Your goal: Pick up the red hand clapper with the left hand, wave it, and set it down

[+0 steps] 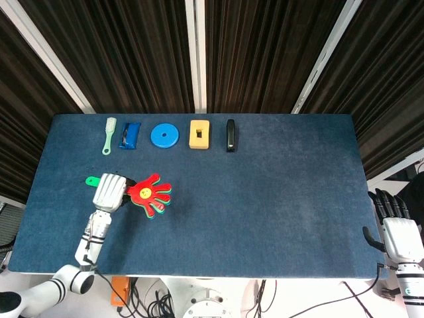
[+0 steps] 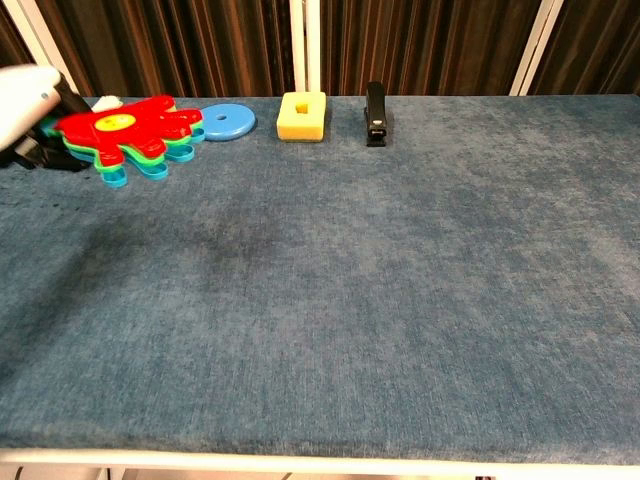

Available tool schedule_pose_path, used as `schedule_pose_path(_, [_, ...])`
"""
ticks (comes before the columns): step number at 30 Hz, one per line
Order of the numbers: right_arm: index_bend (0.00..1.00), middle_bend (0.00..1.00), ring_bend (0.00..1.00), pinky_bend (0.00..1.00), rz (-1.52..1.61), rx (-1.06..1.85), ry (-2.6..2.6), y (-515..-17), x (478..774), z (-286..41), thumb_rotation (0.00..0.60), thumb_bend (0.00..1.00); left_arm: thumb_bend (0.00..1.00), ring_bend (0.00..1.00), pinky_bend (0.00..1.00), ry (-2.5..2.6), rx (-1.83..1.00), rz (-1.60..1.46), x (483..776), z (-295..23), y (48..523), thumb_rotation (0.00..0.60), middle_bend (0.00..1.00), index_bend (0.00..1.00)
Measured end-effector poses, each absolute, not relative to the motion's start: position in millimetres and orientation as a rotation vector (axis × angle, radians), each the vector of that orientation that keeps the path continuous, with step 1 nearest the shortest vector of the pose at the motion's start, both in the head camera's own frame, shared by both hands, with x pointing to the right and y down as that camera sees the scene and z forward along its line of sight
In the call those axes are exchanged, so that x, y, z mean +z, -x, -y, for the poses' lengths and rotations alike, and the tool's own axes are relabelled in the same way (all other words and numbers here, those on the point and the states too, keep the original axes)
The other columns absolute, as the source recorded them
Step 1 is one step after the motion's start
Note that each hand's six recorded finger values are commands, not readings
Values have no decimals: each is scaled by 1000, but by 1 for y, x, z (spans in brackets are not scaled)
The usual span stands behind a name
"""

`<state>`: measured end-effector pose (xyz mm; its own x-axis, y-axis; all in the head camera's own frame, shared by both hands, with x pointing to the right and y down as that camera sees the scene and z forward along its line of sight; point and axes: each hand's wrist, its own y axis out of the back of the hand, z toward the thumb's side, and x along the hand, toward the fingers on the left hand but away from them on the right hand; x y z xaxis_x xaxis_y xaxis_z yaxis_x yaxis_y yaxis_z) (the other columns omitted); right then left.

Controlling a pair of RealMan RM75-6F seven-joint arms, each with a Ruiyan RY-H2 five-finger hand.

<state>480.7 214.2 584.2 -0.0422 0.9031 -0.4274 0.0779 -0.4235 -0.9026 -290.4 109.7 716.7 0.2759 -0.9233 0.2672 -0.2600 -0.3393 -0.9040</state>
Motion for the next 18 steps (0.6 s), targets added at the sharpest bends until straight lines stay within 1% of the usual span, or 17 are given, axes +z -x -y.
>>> schedule_pose_path(3, [0,0,0,0,1067,1548,1552,-483,584,-214,600,314,654,1000,1000,1789,-1162,-1075,729,-116,287,600,1000,1000])
schedule_pose_path(4, [0,0,0,0,1068,1549,1553,-484,585,-214,600,314,631,999,1000,1781,-1171,-1059,731,-117,286,600,983,988])
schedule_pose_path(5, [0,0,0,0,1068,1552,1553,-484,585,-214,600,314,613,980,1000,1772,-1179,-1031,733,-119,285,600,946,948])
schedule_pose_path(6, [0,0,0,0,1068,1553,1554,-485,585,-213,600,313,589,921,992,1772,-1184,-1011,735,-121,284,600,862,851])
schedule_pose_path(7, [0,0,0,0,1067,1555,1554,-485,586,-213,600,314,556,802,944,1777,-1191,-988,737,-123,283,600,717,673])
schedule_pose_path(8, [0,0,0,0,1066,1557,1555,-486,587,-213,600,313,525,649,863,1788,-1204,-955,741,-126,282,600,561,480])
schedule_pose_path(9, [0,0,0,0,1066,1558,1556,-486,587,-213,600,313,477,441,706,1800,-1214,-925,744,-129,281,600,364,252])
schedule_pose_path(10, [0,0,0,0,1067,1558,1557,-486,587,-213,600,313,423,225,508,1813,-1221,-893,746,-132,280,600,169,67])
schedule_pose_path(11, [0,0,0,0,1066,1556,1558,-486,587,-213,600,313,377,105,374,1830,-1224,-858,747,-135,277,600,69,8])
schedule_pose_path(12, [0,0,0,0,1066,1554,1558,-486,587,-213,600,313,348,59,311,1839,-1220,-840,748,-137,275,600,31,0])
schedule_pose_path(13, [0,0,0,0,1067,1553,1557,-485,586,-213,600,313,296,19,245,1841,-1213,-828,746,-138,274,600,4,0])
schedule_pose_path(16, [0,0,0,0,1067,1550,1556,-485,586,-213,600,313,183,0,155,1830,-1178,-826,737,-136,272,600,0,0])
schedule_pose_path(17, [0,0,0,0,1066,1549,1557,-484,586,-214,600,312,145,0,135,1825,-1164,-834,733,-135,271,600,0,0])
schedule_pose_path(18, [0,0,0,0,1065,1548,1557,-484,585,-214,600,313,126,0,126,1822,-1155,-840,729,-134,271,600,0,0])
